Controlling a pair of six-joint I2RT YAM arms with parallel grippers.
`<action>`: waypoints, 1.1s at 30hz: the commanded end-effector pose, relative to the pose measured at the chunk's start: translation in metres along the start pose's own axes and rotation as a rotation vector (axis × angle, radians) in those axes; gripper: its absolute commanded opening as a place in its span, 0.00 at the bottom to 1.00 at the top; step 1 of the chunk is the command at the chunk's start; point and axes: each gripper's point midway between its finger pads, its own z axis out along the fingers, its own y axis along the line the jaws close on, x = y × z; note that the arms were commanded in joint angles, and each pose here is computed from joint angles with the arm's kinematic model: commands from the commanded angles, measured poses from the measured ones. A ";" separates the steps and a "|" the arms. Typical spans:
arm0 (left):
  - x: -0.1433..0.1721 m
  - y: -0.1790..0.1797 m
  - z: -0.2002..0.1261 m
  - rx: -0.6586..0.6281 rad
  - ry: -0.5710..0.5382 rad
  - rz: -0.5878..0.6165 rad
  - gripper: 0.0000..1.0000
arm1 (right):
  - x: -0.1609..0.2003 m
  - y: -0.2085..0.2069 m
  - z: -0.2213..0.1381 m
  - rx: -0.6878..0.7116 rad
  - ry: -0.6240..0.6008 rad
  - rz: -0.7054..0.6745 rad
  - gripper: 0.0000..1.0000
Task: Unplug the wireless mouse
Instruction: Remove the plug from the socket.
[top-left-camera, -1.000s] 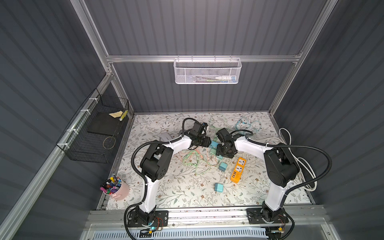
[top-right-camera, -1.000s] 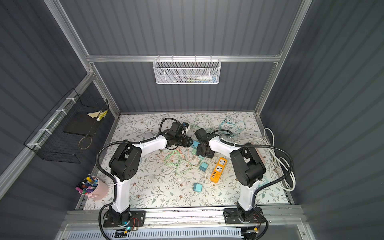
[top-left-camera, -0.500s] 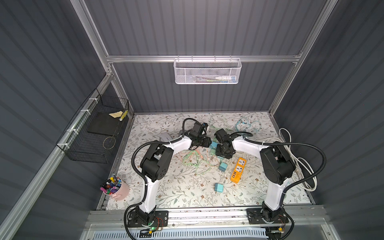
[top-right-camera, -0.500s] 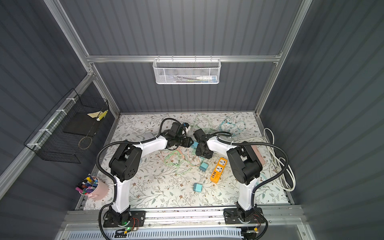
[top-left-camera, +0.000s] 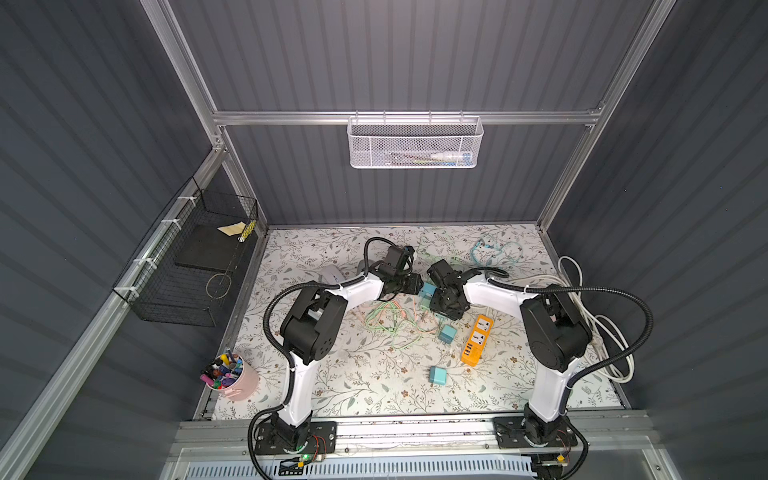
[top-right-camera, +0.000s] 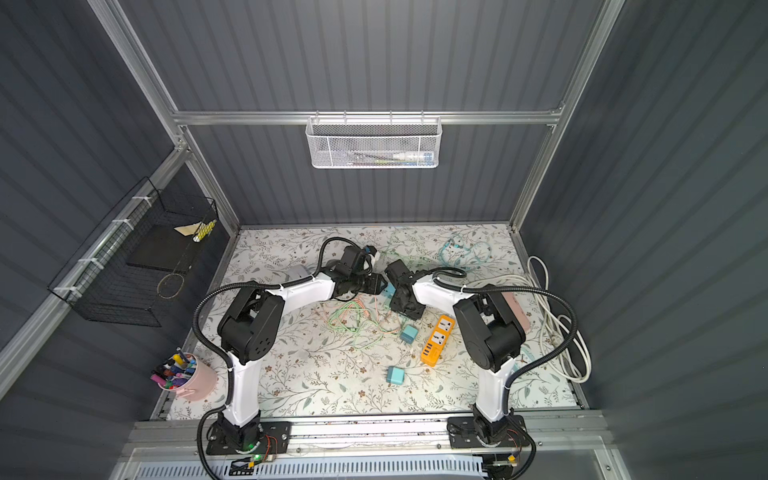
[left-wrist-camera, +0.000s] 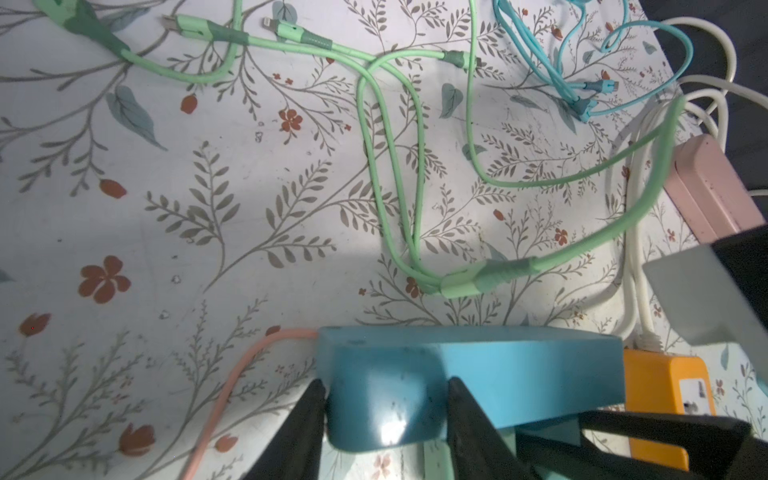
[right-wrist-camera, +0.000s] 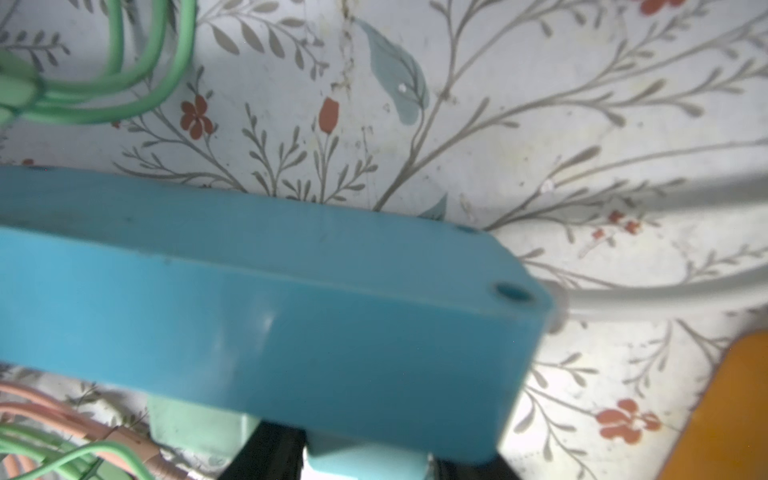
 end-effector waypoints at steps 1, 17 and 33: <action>0.035 -0.009 0.003 0.030 0.083 -0.050 0.47 | 0.025 0.004 -0.003 -0.030 0.077 0.016 0.31; 0.039 -0.016 -0.002 0.020 0.061 -0.113 0.47 | 0.038 0.027 -0.014 -0.075 0.090 -0.029 0.23; 0.037 -0.012 -0.001 -0.015 0.059 -0.110 0.47 | 0.020 0.028 -0.028 -0.169 0.036 -0.176 0.18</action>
